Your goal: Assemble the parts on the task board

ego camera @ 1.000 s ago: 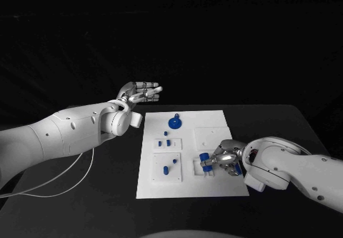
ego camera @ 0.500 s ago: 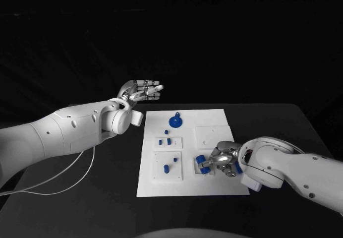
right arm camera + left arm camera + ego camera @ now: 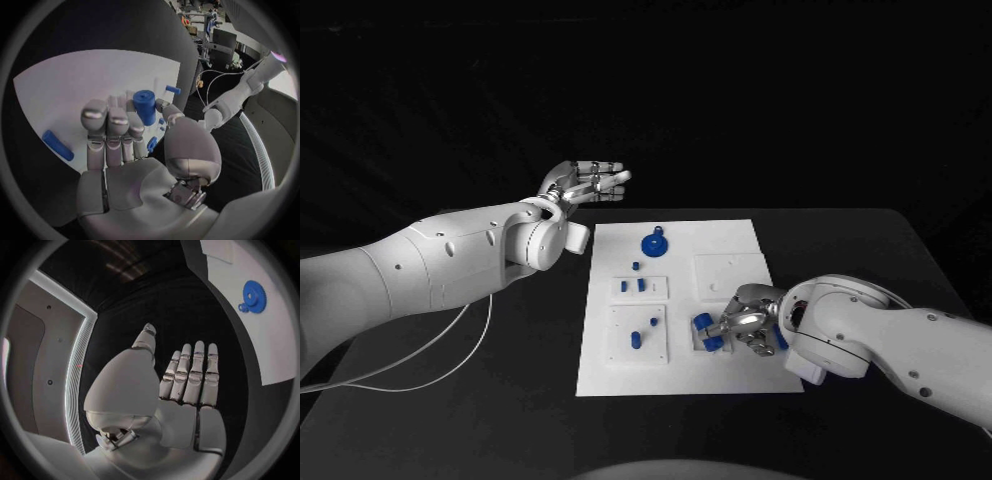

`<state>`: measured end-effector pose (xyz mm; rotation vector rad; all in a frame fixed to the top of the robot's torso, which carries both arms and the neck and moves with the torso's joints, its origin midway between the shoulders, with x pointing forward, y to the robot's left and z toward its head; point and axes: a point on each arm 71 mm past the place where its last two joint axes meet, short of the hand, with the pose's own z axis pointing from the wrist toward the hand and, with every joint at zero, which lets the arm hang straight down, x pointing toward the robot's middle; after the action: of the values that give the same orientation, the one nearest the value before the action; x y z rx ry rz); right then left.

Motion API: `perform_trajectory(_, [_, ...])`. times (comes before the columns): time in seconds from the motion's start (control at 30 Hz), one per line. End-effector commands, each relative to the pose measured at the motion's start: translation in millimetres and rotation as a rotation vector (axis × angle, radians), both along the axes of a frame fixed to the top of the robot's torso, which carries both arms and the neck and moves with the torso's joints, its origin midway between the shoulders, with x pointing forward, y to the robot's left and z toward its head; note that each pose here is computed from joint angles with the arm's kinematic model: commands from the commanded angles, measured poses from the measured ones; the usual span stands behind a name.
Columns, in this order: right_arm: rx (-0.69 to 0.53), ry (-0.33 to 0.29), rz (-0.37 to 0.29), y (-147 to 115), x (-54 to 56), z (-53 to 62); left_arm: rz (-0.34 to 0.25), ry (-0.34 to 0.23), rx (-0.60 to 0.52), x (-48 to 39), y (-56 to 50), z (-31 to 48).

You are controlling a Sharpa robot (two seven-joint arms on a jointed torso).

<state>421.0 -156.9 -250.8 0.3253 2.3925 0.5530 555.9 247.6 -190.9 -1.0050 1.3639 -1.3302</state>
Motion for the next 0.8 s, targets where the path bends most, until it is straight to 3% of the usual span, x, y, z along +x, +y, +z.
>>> perform_trajectory(0.03, [-0.015, 0.009, 0.014, 1.6, -1.0, -3.8, -0.017, -0.010, -0.016, -0.3, -2.1, 1.3])
perform_trajectory(0.8, [-0.004, 0.003, 0.005, 7.1, 0.9, -5.6, -0.025, 0.013, -0.058, -0.2, -1.7, 0.4])
